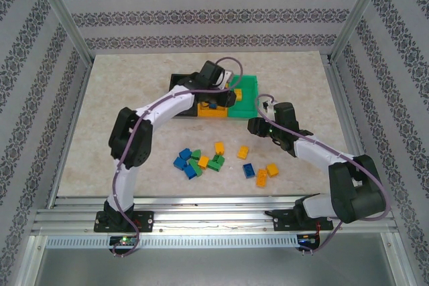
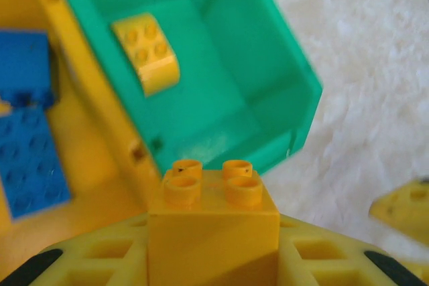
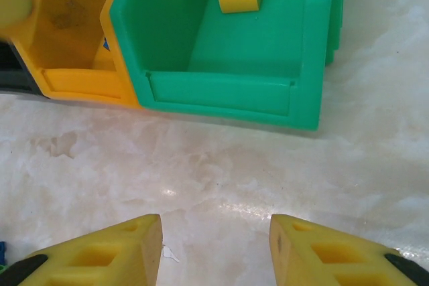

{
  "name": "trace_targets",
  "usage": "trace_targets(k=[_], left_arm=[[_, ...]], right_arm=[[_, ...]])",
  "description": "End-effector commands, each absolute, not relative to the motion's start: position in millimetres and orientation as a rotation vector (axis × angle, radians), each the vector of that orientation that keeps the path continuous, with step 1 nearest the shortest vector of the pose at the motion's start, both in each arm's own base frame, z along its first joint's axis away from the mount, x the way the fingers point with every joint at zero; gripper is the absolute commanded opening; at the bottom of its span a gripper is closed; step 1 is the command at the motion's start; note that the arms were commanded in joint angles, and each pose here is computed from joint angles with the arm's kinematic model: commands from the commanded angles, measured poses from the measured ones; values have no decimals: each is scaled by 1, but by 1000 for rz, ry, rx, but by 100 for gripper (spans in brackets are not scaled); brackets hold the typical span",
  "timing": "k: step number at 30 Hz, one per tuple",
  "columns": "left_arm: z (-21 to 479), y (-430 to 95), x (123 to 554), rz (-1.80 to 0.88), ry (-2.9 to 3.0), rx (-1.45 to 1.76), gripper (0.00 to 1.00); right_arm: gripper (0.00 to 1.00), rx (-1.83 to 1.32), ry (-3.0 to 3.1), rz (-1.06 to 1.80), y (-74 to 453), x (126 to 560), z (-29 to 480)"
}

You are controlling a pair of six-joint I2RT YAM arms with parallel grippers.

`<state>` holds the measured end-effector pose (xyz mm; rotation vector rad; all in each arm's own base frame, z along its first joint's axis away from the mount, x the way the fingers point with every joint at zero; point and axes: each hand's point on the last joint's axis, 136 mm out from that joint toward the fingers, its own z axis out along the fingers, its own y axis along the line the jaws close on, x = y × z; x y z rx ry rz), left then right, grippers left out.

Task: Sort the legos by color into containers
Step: Place the lego in the container.

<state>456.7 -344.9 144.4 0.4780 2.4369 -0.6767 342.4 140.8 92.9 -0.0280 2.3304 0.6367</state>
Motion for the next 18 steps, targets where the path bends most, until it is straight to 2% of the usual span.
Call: trace_targets(k=[1, 5, 7, 13, 18], left_arm=[[153, -370, 461, -709, 2450, 495, 40], [158, -383, 481, -662, 2437, 482, 58], [156, -384, 485, -645, 2454, 484, 64], [162, -374, 475, -609, 2455, 499, 65], [164, -353, 449, -594, 2437, 499, 65]], right_arm=[[47, -34, 2300, 626, 139, 345, 96], [47, -33, 2304, 624, 139, 345, 96], [47, -31, 2299, 628, 139, 345, 98], [47, -30, 2298, 630, 139, 344, 98], [47, -30, 2301, 660, 143, 344, 98]])
